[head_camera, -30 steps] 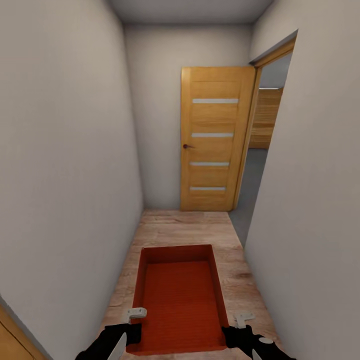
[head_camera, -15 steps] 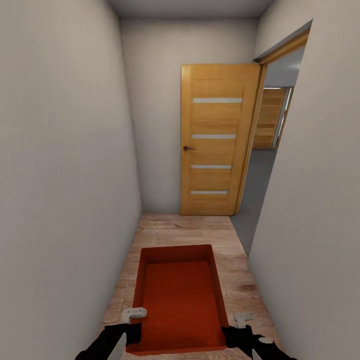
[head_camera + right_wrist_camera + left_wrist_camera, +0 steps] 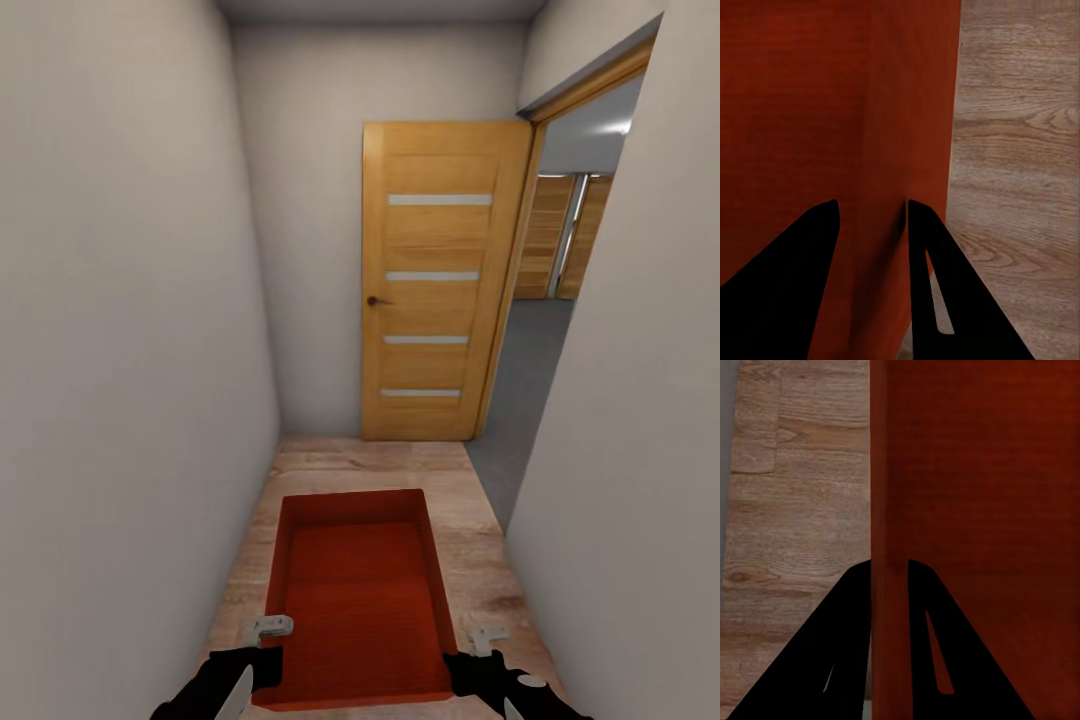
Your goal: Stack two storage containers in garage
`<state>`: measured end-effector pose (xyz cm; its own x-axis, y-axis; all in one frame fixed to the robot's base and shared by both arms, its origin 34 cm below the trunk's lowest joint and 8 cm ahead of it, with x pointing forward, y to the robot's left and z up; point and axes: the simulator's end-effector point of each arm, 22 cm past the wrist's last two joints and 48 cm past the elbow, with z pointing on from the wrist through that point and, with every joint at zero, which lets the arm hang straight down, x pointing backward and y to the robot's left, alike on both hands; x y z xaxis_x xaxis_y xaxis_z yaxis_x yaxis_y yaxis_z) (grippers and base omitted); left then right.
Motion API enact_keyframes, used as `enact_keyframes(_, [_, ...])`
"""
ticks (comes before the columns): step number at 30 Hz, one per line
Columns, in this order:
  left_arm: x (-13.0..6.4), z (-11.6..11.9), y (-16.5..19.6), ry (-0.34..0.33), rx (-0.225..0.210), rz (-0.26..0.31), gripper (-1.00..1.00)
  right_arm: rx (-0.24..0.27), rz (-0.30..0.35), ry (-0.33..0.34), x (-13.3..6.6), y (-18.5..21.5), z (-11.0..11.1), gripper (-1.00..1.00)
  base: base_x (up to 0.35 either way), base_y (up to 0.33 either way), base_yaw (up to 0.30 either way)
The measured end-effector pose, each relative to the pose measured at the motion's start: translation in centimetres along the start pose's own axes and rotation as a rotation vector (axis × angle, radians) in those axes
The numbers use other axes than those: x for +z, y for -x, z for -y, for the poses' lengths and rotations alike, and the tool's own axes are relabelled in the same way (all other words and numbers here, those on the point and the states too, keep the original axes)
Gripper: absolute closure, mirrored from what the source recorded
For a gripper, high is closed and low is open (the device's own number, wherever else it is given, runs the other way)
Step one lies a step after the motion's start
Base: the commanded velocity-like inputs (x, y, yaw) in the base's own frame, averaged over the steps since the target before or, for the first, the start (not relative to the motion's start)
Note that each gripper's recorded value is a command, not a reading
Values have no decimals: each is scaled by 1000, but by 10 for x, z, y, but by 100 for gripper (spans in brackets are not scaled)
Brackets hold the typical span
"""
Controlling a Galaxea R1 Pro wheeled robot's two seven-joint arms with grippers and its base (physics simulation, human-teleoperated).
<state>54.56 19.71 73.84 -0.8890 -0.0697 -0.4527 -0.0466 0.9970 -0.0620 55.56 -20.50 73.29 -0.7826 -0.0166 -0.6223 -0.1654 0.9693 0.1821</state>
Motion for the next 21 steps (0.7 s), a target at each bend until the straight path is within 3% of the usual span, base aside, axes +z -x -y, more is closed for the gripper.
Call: enact_keyframes(21, [0, 0, 0, 0, 0, 0, 100, 0, 0, 0, 0, 0, 0, 100, 324, 0, -30])
